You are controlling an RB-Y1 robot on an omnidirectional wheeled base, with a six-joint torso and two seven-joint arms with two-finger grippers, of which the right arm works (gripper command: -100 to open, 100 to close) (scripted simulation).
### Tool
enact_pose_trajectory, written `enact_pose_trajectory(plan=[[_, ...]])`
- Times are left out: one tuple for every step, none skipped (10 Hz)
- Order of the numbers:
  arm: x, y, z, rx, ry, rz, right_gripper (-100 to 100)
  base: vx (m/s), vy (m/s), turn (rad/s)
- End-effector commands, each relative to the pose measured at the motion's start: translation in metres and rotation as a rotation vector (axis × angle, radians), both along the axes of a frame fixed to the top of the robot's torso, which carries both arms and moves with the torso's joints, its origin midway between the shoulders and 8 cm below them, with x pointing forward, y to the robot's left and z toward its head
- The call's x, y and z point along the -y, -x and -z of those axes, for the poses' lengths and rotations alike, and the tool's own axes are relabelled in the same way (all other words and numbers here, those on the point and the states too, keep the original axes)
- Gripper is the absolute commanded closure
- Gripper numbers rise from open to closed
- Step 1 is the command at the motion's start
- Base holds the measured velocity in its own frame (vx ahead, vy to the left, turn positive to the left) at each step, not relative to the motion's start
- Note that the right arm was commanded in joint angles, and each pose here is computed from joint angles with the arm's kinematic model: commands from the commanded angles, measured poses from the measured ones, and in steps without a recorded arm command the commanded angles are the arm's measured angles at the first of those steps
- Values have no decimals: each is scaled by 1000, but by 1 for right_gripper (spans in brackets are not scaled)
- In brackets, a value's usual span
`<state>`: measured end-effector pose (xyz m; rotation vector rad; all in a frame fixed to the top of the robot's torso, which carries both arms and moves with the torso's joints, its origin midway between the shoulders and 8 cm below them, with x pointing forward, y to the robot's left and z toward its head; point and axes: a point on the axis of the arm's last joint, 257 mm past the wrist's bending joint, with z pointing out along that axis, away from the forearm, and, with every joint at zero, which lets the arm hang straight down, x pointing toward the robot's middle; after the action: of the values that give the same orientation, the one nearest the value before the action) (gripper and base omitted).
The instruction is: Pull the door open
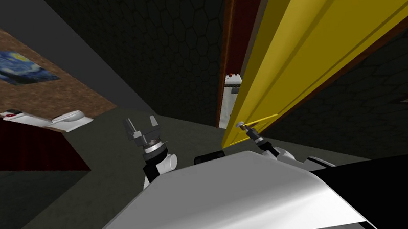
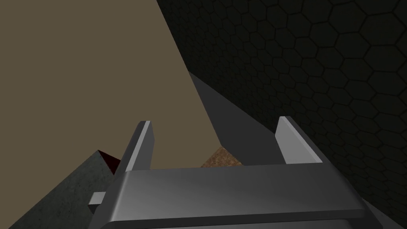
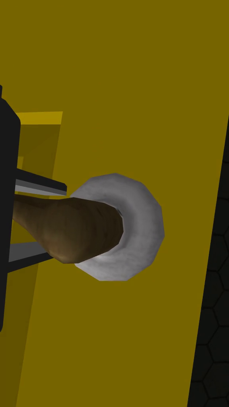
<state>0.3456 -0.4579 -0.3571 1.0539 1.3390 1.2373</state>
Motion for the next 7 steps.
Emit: enact_pose_trajectory(plan=[[2,-6,0,-1,8,21,100,-205,-93,172],[2,-12,0,1,9,33,100,-188,-116,191],[2,-15,0,1,10,39,100,-192,-95,179],[1,-21,0,2,11,51,100,-188,-67,176],[1,-26,0,3,11,63,100,-170,-83,247],[0,-32,0,3,12,75,100,-224,-111,210],[-1,-38,-1,3,12,86,100,-248,-109,229]])
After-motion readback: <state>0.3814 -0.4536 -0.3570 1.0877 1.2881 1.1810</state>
